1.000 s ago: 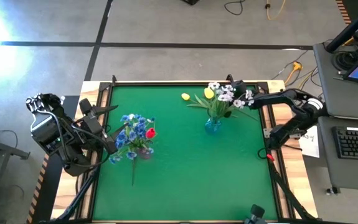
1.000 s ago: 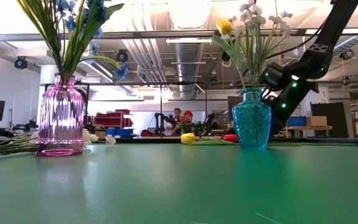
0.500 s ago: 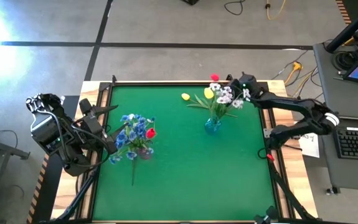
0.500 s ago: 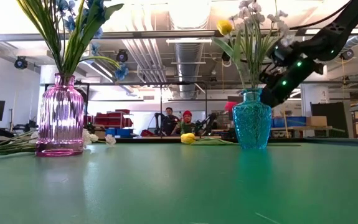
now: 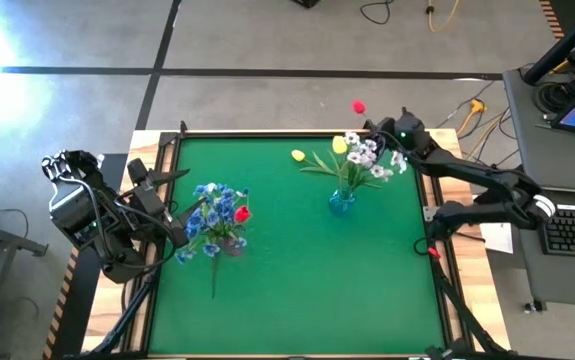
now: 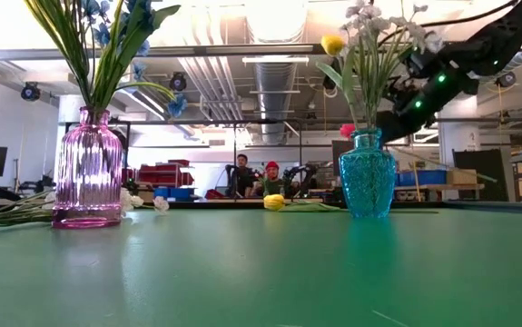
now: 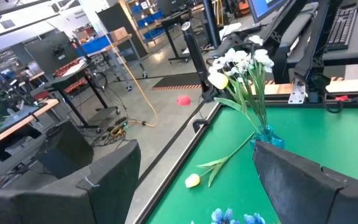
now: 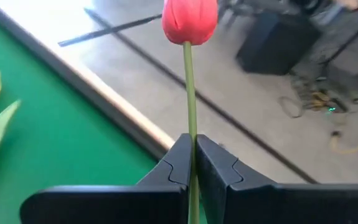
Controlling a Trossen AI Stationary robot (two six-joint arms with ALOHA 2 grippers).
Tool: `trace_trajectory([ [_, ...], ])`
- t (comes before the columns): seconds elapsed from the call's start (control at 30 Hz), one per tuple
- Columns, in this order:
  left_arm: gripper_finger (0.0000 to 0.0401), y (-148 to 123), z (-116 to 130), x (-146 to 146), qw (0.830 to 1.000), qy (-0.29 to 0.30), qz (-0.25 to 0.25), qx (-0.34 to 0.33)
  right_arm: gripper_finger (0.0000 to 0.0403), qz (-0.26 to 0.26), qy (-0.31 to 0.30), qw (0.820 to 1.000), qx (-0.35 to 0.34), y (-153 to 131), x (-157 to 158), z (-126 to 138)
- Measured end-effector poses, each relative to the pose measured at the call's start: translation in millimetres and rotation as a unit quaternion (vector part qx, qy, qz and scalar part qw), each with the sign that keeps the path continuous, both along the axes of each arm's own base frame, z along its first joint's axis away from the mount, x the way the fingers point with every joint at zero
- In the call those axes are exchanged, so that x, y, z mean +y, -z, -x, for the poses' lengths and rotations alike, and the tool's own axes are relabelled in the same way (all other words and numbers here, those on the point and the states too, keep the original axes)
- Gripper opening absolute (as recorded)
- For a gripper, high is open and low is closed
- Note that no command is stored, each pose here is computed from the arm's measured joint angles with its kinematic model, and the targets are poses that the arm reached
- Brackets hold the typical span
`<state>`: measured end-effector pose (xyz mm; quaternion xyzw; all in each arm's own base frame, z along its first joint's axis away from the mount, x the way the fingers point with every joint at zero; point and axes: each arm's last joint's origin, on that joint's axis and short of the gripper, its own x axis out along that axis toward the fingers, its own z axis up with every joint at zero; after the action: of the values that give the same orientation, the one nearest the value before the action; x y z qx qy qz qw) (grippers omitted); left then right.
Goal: Sort flowers into vase by color
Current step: Put the red tulip into the violet vase
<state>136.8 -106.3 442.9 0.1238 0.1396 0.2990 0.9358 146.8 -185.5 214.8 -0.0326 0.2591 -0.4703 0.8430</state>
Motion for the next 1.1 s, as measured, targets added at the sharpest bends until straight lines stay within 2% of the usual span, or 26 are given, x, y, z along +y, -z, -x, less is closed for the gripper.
trace_trajectory([
  [0.53, 0.0297, 0, 0, 0, 1.0, -0.003, -0.002, -0.005, 0.0012, 0.103, 0.007, 0.992, -0.077, -77, 7, 6],
  [0.73, 0.0297, -1, 0, 0, 1.0, -0.003, -0.001, -0.006, 0.0012, 0.116, 0.002, 0.991, -0.068, -105, 6, 5],
  [1.1, 0.0297, -1, 0, 0, 1.0, -0.003, -0.001, -0.007, 0.0012, 0.109, -0.001, 0.993, -0.049, -123, 6, 6],
])
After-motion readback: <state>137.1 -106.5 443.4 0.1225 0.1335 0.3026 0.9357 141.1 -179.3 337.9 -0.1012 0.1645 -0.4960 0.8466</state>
